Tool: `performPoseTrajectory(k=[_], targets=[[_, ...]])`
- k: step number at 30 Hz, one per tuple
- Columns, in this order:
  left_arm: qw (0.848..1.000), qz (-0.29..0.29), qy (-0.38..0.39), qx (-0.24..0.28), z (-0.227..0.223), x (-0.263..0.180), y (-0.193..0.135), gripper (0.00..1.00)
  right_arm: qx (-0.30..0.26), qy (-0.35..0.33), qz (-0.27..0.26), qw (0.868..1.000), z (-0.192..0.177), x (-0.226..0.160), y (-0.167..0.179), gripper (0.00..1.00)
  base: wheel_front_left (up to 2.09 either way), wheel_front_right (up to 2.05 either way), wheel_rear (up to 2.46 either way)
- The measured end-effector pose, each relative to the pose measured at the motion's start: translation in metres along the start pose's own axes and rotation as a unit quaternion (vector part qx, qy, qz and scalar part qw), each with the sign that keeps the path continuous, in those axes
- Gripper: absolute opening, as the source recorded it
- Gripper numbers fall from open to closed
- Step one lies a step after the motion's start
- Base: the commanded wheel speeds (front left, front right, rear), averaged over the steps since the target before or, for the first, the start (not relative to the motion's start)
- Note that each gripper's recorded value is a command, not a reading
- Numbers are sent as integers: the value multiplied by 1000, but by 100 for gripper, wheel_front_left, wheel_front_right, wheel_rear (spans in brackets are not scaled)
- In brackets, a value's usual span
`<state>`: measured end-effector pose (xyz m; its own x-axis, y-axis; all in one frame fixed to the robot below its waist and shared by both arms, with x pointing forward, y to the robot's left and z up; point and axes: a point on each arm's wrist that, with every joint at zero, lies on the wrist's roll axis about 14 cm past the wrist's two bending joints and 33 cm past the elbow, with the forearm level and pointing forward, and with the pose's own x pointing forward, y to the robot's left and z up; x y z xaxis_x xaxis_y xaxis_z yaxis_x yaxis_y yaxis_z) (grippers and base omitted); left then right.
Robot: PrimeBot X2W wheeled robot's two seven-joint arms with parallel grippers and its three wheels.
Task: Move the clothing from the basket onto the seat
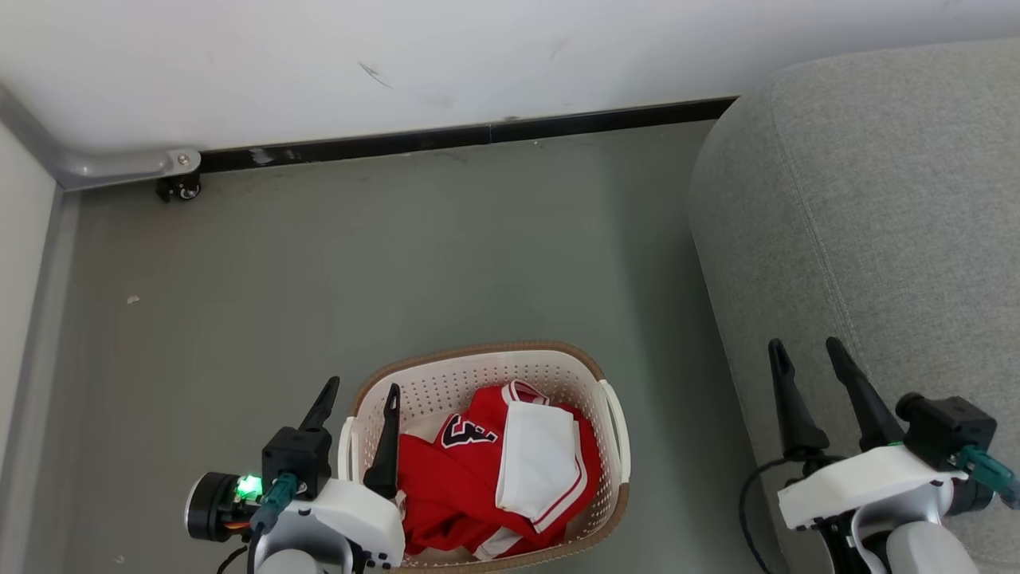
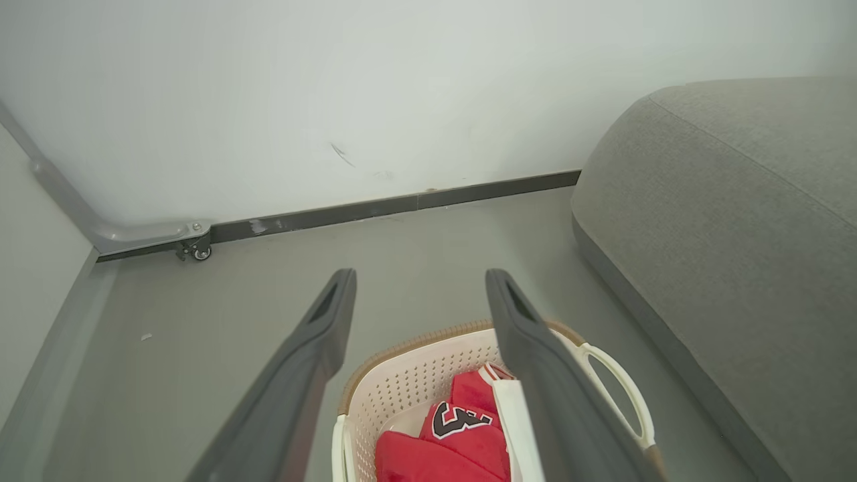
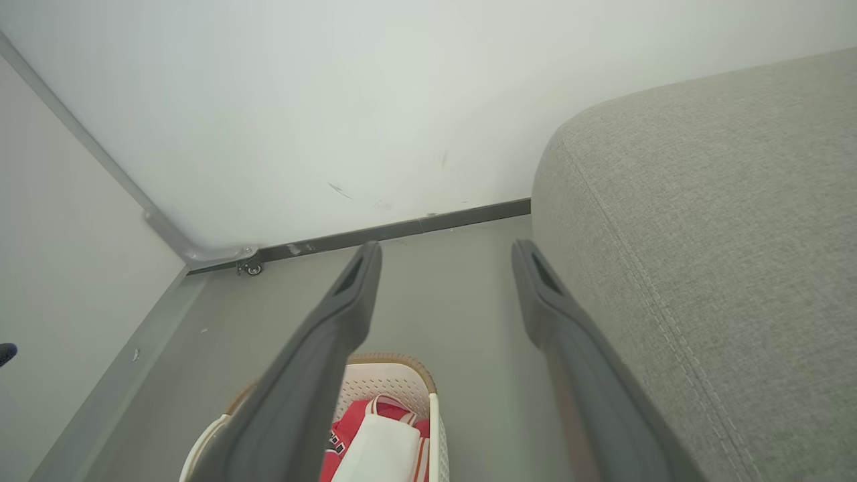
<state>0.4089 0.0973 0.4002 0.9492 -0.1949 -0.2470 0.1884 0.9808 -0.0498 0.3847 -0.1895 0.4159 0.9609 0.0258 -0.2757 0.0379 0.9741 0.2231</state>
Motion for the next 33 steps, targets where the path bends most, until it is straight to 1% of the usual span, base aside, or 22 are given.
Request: performPoseTrajectory(k=[5,9,15,22,27,33], targets=[[1000,-8,15,4,-9,11,-3,100,-1,-10,-2,1000,8,11,-1,100,0,0,0],[999,-20,29,5,-18,19,-8,100,0,-5,-9,1000,2,13,-6,100,0,0,0],[998,-39,51,14,-33,28,-16,100,4,-12,-15,1000,6,22,-12,100,0,0,0],[995,-58,72,21,-49,38,-25,100,8,0,-30,1000,-5,23,-21,100,0,0,0],[993,-67,93,23,-64,43,-29,100,8,-12,-31,999,2,34,-23,100,0,0,0],[990,-80,113,27,-80,50,-33,100,6,-9,-38,999,-3,39,-29,100,0,0,0]])
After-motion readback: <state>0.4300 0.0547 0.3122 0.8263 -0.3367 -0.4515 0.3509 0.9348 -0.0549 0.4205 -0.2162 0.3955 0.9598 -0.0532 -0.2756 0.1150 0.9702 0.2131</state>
